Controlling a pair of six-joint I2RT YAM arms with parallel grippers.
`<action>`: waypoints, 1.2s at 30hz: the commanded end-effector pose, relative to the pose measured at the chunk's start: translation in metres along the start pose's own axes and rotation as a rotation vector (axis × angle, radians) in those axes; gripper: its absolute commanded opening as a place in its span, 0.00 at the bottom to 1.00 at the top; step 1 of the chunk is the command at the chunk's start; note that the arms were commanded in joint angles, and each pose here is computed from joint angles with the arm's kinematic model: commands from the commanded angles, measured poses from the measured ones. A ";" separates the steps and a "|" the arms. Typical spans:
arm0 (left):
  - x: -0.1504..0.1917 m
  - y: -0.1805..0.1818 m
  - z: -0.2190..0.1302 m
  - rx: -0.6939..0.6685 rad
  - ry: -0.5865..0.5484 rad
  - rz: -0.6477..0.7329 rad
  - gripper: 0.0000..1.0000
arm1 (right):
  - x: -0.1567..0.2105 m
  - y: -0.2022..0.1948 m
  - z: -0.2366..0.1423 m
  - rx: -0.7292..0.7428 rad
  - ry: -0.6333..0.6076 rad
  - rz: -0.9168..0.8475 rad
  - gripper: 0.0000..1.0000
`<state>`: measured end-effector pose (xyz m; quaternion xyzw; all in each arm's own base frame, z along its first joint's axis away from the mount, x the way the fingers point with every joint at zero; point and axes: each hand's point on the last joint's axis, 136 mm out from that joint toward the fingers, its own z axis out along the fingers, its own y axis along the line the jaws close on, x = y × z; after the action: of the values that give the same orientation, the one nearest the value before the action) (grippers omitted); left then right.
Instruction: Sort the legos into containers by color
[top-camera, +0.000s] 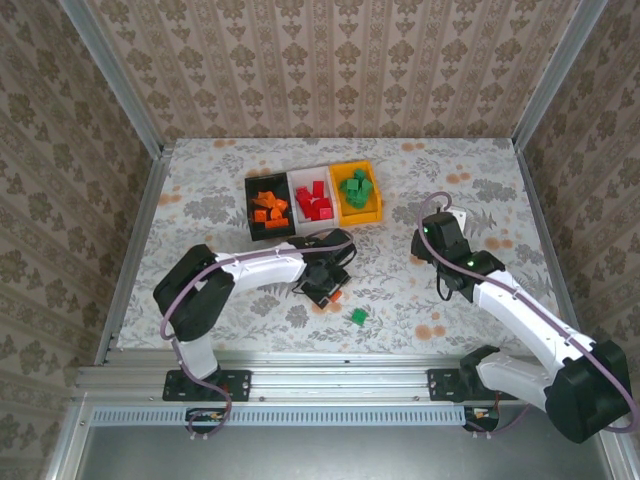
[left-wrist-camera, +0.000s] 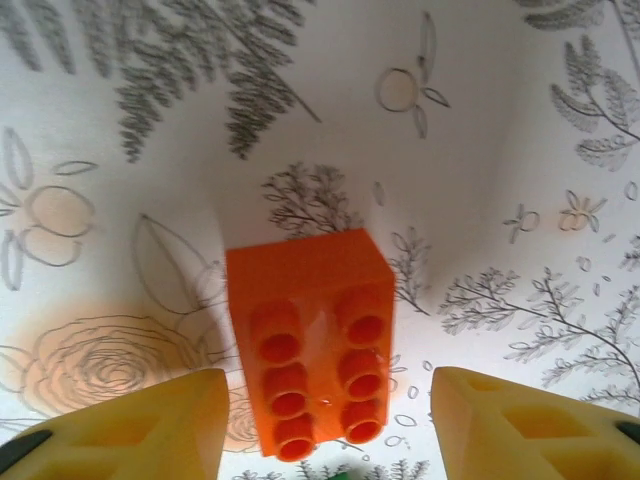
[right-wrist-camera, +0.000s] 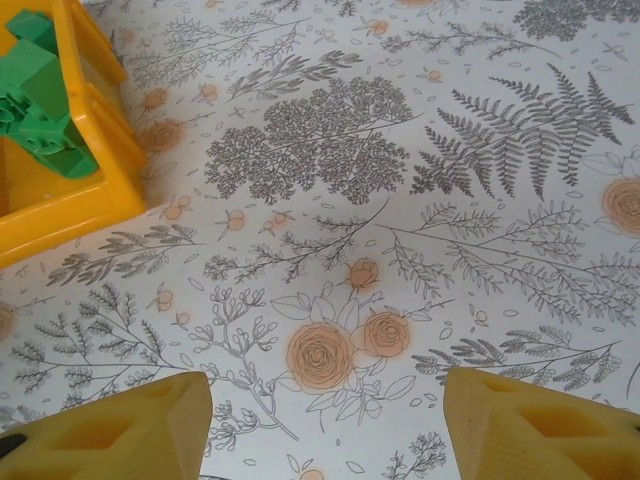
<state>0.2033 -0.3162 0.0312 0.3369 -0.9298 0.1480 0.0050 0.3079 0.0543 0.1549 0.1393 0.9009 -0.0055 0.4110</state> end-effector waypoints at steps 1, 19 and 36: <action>-0.007 0.020 -0.002 -0.078 -0.028 -0.060 0.54 | -0.002 0.002 -0.002 -0.030 -0.017 0.036 0.64; -0.036 0.015 0.000 -0.051 -0.106 0.028 0.31 | -0.003 0.010 -0.002 -0.077 -0.022 0.041 0.63; -0.122 -0.007 -0.118 0.118 -0.408 0.154 0.31 | -0.001 0.017 0.000 -0.115 -0.020 0.043 0.63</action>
<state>0.2874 -0.2352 0.1368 0.3031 -0.9166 0.1676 -0.1997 0.3125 0.0700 0.1535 0.1286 0.8982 0.0408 0.4183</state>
